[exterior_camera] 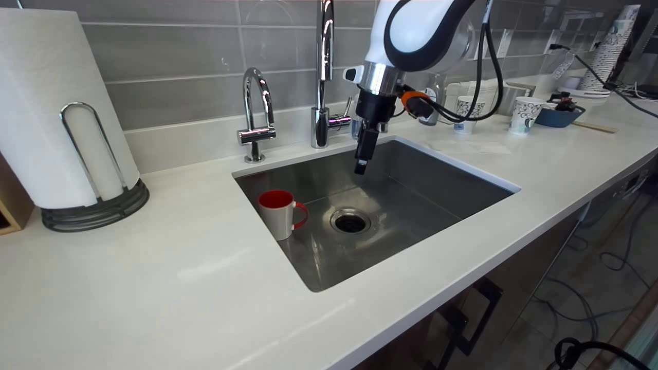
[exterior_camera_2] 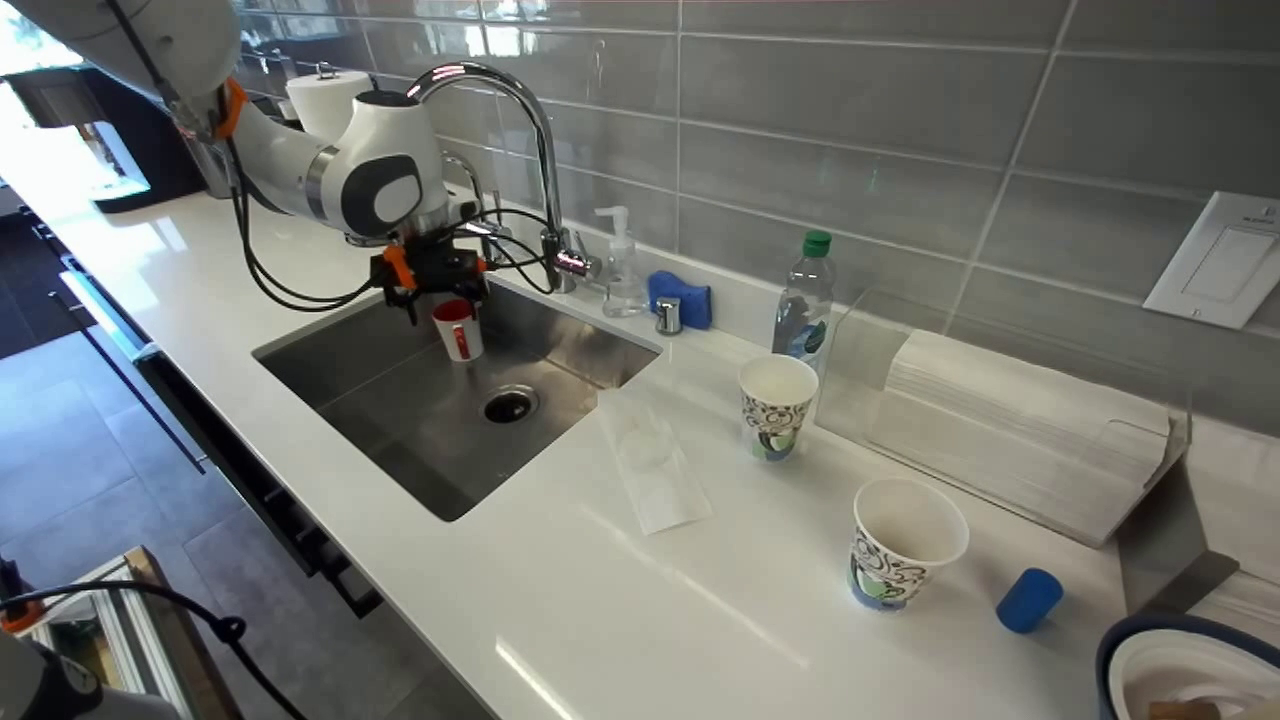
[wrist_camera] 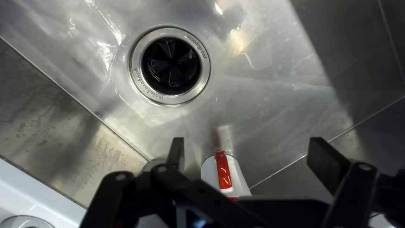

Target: Pour the water out of the cup and take it out of the sink

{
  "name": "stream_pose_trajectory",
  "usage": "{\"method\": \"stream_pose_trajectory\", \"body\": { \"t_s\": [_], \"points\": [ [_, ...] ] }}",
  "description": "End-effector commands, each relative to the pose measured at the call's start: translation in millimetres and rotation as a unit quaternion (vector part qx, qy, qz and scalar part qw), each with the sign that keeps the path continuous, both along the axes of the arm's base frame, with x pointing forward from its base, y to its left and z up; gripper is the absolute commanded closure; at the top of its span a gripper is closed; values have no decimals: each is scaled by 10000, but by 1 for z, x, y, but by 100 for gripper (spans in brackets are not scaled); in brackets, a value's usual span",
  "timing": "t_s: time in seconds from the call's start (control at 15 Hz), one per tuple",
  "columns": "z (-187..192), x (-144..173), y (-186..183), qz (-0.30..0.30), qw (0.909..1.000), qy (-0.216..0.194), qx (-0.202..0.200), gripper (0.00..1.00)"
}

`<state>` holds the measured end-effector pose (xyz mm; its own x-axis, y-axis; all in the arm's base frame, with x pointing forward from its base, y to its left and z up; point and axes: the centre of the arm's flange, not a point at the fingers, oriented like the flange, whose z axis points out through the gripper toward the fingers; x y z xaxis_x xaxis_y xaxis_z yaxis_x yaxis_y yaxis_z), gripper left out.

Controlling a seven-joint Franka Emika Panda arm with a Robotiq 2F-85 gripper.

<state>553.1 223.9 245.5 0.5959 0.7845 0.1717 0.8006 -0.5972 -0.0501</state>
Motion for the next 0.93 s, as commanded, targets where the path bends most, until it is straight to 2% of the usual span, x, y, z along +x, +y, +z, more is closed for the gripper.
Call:
{"method": "stream_pose_trajectory", "body": {
  "t_s": [0.0,0.33,0.47,0.87],
  "points": [
    [-37,2,3,-3,9996,-44,295,0],
    [-86,-3,9,-104,9966,-292,759,0],
    [-99,0,9,-151,9920,-658,1067,0],
    [-125,12,17,-50,9805,-1044,1662,0]
  ]
}}
